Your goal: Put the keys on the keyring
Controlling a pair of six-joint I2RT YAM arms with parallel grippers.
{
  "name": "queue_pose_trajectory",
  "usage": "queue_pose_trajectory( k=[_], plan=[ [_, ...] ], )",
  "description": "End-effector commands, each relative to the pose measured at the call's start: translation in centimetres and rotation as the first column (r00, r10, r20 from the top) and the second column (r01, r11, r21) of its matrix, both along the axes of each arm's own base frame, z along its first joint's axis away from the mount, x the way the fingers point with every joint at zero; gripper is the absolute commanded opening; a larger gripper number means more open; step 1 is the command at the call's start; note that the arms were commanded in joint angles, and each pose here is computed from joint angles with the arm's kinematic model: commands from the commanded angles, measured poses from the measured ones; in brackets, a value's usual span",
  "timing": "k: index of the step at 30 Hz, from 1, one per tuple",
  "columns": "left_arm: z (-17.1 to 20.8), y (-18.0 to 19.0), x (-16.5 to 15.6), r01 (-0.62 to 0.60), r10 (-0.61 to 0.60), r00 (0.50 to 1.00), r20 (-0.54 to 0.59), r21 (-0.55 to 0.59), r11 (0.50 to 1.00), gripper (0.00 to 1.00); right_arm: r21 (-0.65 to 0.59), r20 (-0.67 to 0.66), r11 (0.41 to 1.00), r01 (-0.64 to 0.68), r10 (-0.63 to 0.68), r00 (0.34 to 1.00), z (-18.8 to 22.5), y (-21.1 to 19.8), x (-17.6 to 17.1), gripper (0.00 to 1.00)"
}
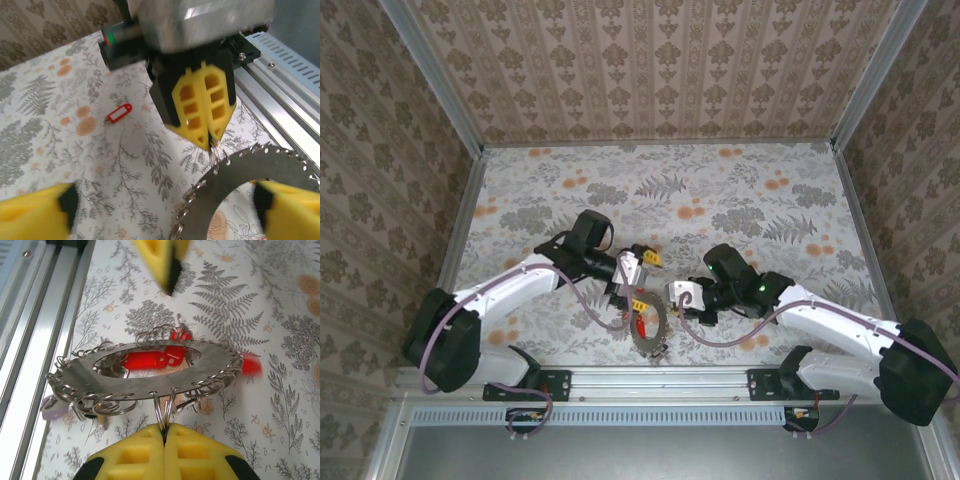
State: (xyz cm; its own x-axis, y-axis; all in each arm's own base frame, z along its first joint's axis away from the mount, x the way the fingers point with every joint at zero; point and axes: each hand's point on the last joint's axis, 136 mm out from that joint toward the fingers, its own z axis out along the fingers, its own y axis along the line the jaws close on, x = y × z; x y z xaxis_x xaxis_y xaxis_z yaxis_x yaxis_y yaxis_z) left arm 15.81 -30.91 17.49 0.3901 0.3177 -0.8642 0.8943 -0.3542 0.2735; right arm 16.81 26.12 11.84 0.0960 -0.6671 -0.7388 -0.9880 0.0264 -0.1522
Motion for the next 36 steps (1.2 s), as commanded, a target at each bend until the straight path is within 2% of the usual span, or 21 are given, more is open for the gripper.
queue_pose_trajectory(
  k=[1,4,6,8,10,12,13,15,17,18,19,20,23,24,27,28,30,36],
  plan=[
    [1.4,0.7,0.0,-0.075,0.075,0.997,0.031,-0.002,0.997,1.0,0.072,-0.058,0.994,0.083,-0.079,0.995,0.6,1.0,1.1,0.0],
    [2.4,1.3,2.1,-0.303,0.304,0.952,0.034,-0.032,0.953,1.0,0.102,-0.115,0.981,0.162,-0.151,0.982,0.5,1.6,2.1,0.0],
    [3.2,2.1,3.1,-0.429,0.429,0.903,-0.019,-0.049,0.902,1.0,0.123,-0.132,0.973,0.198,-0.181,0.974,0.5,1.9,2.6,0.0],
    [3.8,3.1,4.7,-0.587,0.582,0.808,-0.094,-0.042,0.808,1.0,0.134,-0.13,0.969,0.208,-0.191,0.973,0.4,2.1,2.9,0.0],
    [4.3,4.9,6.4,-0.734,0.726,0.668,-0.165,0.014,0.679,1.0,0.147,-0.116,0.967,0.207,-0.191,0.975,0.6,2.3,3.2,0.0],
    [4.5,7.1,7.8,-0.841,0.836,0.519,-0.179,0.066,0.537,1.0,0.158,-0.109,0.967,0.199,-0.183,0.977,0.8,2.5,3.4,0.0],
    [5.0,7.9,8.2,-0.873,0.864,0.462,-0.2,0.067,0.483,1.0,0.165,-0.108,0.966,0.198,-0.182,0.977,1.1,2.7,3.6,0.0],
    [6.0,8.6,8.0,-0.892,0.865,0.436,-0.249,0.012,0.452,1.0,0.169,-0.113,0.965,0.2,-0.183,0.977,1.1,2.9,3.8,0.0],
    [6.9,8.8,7.4,-0.892,0.843,0.445,-0.304,-0.062,0.448,1.0,0.178,-0.115,0.961,0.213,-0.194,0.974,1.3,3.0,4.2,0.0],
    [7.0,8.5,6.7,-0.87,0.814,0.487,-0.316,-0.089,0.485,0.98,0.186,-0.115,0.956,0.224,-0.206,0.972,1.5,3.0,4.4,0.0],
    [6.8,7.8,5.7,-0.831,0.777,0.549,-0.308,-0.104,0.546,0.93,0.197,-0.116,0.95,0.242,-0.222,0.968,1.7,3.0,4.7,0.0],
    [6.4,7.3,5.1,-0.803,0.751,0.586,-0.303,-0.095,0.588,0.86,0.207,-0.117,0.944,0.258,-0.238,0.964,1.9,3.0,5.1,0.0],
    [4.5,5.4,3.5,-0.715,0.678,0.676,-0.29,-0.035,0.698,0.5,0.223,-0.108,0.932,0.287,-0.269,0.957,2.2,2.7,5.6,0.0],
    [3.8,4.7,2.9,-0.677,0.645,0.709,-0.285,-0.022,0.735,0.47,0.225,-0.1,0.932,0.284,-0.268,0.958,2.3,2.6,5.5,0.0],
    [2.3,2.8,1.5,-0.576,0.557,0.783,-0.277,0.016,0.817,0.47,0.244,-0.071,0.934,0.26,-0.25,0.966,2.5,2.5,5.2,0.0],
    [2.2,2.1,1.0,-0.537,0.522,0.81,-0.269,0.02,0.843,0.43,0.245,-0.061,0.937,0.248,-0.241,0.969,2.6,2.5,5.1,0.0],
    [1.3,1.1,0.4,-0.47,0.465,0.849,-0.252,0.041,0.881,0.42,0.24,-0.055,0.939,0.244,-0.238,0.97,2.5,2.4,5.0,0.0],
    [-0.8,-0.6,-0.3,-0.37,0.386,0.894,-0.229,0.111,0.923,0.38,0.235,-0.02,0.951,0.199,-0.2,0.98,2.2,2.3,4.5,0.0]
  ],
)
